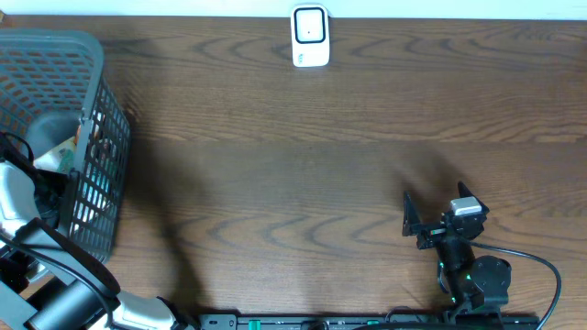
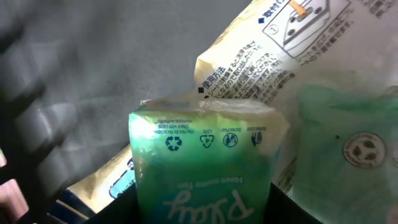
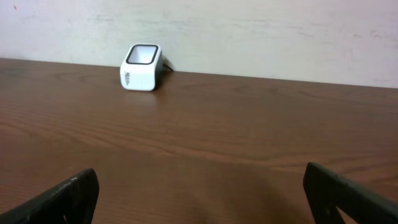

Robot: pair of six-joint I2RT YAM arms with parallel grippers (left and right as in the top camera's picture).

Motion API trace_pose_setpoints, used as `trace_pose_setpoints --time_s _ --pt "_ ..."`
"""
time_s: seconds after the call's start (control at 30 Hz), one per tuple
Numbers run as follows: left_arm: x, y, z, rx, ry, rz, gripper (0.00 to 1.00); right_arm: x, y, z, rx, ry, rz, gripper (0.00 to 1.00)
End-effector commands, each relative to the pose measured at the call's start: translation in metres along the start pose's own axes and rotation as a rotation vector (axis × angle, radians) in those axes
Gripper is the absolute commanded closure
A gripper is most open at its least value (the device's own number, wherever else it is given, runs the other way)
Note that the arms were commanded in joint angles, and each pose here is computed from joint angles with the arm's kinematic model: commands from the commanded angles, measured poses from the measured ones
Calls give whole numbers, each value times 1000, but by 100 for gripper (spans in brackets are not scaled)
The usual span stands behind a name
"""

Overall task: Scan the item barcode
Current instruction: 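Grasp the green tissue pack with the left gripper and lift out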

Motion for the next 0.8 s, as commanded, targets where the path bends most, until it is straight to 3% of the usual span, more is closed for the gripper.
trace_pose_setpoints --time_s 0.0,0.2,0.33,0.57,0.77 --pt "-17 32 0 19 -21 -97 54 1 0 -2 11 -15 2 1" --pt "-27 99 -3 112 -12 -277 54 1 0 -2 11 -15 2 1" --pt "-22 165 -17 263 -79 -446 54 1 0 -2 11 -15 2 1" --pt "20 273 -48 484 -249 -772 54 1 0 -2 11 -15 2 1" --pt "70 314 -93 649 -495 -860 54 1 0 -2 11 -15 2 1"
Point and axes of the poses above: each gripper's point midway between its finger pads, its own y axis back along the fingers, its own z axis along the line the jaws close on, x = y × z, the point moved 3 cm from there along y, back along the fingers, and after that the axes turned 15 degrees about -y, right-handed, at the moved point
